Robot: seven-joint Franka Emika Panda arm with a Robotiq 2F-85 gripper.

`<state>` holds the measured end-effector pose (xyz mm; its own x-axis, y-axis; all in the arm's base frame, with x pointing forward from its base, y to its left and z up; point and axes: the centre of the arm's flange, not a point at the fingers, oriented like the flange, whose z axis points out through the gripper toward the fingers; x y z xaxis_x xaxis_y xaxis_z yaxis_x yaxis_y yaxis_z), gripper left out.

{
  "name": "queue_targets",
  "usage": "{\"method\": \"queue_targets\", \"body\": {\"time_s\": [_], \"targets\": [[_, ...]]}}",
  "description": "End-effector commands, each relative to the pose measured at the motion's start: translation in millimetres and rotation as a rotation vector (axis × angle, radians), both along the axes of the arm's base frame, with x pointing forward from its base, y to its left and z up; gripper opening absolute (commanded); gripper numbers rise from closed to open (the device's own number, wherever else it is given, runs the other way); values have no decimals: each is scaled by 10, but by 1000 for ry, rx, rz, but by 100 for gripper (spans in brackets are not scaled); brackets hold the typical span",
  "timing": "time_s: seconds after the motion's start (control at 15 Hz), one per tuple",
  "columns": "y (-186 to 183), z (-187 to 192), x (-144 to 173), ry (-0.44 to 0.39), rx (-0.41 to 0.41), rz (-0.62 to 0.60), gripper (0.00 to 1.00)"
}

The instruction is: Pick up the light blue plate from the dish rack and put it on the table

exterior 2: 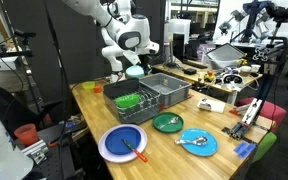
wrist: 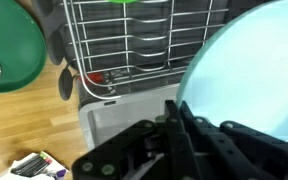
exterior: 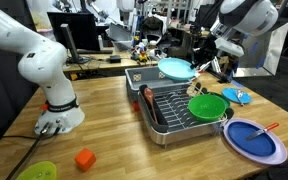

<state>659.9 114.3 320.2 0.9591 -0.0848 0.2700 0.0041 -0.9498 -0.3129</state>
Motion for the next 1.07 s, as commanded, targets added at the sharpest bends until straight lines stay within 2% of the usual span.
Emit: {"method": "queue_targets", "body": {"time_s": [0.0, 0.47, 0.67, 0.73, 0.8, 1.0], "targets": [[-223, -80, -325, -33, 74, -151, 1], [-517, -454, -1028, -41, 100, -485, 1], [-569, -391, -1307, -87, 83, -551, 1], [-586, -520, -1079, -60, 74, -511, 1], [-580, -491, -1123, -67, 71, -511, 6], [-575, -521, -1107, -62, 71, -511, 6]]}}
